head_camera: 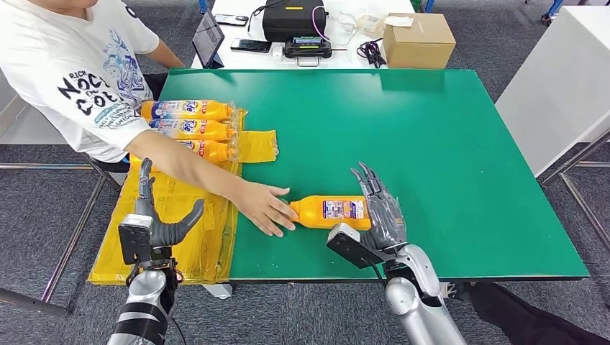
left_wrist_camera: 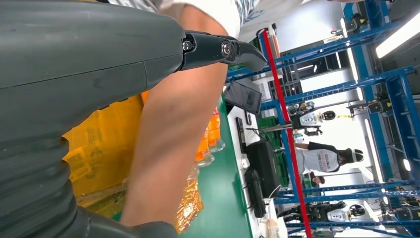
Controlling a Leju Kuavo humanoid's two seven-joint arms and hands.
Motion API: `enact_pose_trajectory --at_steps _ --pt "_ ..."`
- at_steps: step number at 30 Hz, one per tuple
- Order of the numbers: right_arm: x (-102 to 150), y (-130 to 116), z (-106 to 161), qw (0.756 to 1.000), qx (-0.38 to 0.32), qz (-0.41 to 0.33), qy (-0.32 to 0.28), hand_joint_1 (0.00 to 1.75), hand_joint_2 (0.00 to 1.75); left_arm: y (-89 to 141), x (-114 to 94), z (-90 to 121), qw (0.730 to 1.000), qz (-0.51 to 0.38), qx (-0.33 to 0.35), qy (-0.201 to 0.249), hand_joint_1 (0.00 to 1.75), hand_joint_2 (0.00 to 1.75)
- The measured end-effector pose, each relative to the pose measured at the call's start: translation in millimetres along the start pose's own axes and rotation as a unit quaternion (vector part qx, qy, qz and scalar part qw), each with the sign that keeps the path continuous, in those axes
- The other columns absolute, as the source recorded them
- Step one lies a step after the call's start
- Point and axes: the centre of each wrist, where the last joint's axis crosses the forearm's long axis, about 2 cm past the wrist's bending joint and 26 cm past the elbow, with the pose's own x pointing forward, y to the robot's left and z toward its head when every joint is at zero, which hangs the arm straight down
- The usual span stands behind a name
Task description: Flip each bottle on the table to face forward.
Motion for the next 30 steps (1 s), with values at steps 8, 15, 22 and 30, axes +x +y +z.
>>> enact_pose_trajectory --at_steps 8,15,22,30 --pt "-8 0 4 0.997 0.064 0.003 0.035 0.00 1.75 0 -1 1 1.000 0.005 0.001 0.007 0.00 1.75" --pt "-22 3 13 0.988 0.143 0.021 0.055 0.00 1.75 1 -1 2 1.000 0.008 0.004 0.010 0.00 1.75" --pt "-49 -9 7 0.969 0.225 0.043 0.092 0.00 1.75 0 -3 3 1.000 0.012 0.002 0.014 0.00 1.75" --pt "-78 -46 -15 0.955 0.250 0.104 0.122 0.00 1.75 -2 -5 3 1.000 0.018 0.000 0.019 0.00 1.75"
